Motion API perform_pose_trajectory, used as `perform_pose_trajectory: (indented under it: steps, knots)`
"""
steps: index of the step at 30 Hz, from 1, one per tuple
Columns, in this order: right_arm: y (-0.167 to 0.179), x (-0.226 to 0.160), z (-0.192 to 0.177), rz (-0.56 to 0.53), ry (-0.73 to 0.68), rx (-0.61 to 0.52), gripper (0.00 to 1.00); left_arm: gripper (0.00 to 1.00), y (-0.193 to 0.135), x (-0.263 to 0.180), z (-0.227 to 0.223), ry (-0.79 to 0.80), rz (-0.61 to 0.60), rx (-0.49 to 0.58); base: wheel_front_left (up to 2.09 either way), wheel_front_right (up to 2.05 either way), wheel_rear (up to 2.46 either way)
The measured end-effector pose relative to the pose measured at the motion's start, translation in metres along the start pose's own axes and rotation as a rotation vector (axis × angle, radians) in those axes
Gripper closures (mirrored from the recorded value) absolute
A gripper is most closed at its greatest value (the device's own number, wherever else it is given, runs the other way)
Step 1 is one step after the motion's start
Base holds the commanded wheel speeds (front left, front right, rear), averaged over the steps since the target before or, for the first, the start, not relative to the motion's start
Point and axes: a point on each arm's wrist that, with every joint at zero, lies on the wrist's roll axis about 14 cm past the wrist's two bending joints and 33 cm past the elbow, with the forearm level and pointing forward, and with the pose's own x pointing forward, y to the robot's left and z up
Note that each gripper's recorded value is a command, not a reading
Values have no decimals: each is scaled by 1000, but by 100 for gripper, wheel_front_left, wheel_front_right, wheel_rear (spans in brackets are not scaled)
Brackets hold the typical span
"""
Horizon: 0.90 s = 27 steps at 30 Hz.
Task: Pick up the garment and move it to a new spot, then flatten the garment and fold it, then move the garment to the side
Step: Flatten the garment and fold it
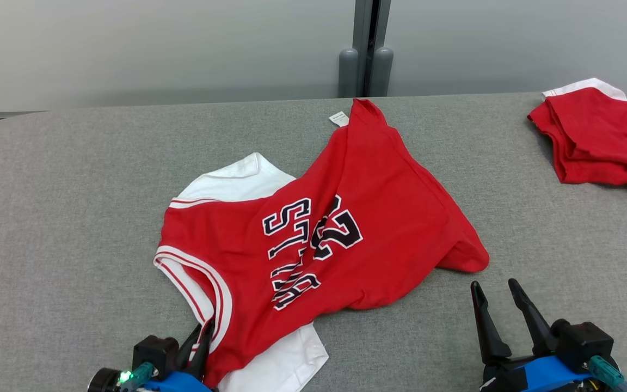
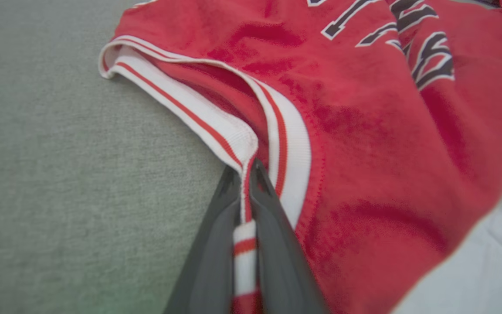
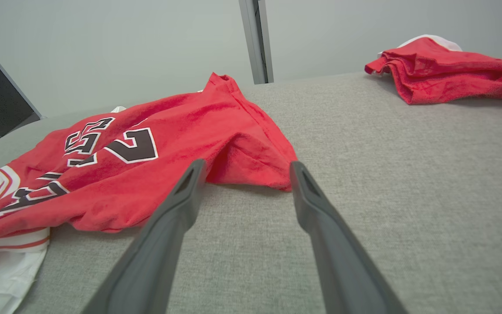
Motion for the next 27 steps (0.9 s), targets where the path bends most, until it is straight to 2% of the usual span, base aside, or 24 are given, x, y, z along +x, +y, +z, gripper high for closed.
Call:
perform_pose_trajectory:
  steps: [14,19,23,24,25,27]
  knots:
    - [-9,7,0,-24,2,-5,0,100,31,50,123,-261,7,106,0,0,0]
    - [-22,5,-1,-62,6,-10,0,100,51,66,141,-275,50,98,0,0,0]
    - [-29,4,-3,-84,13,-12,0,100,67,76,133,-232,86,95,0,0,0]
    - [-31,3,-4,-89,15,-12,0,71,69,78,130,-221,92,90,0,0,0]
    - [-32,3,-4,-93,16,-12,0,0,71,79,126,-207,97,86,0,0,0]
    - [-33,3,-5,-97,18,-12,0,0,73,80,123,-198,106,84,0,0,0]
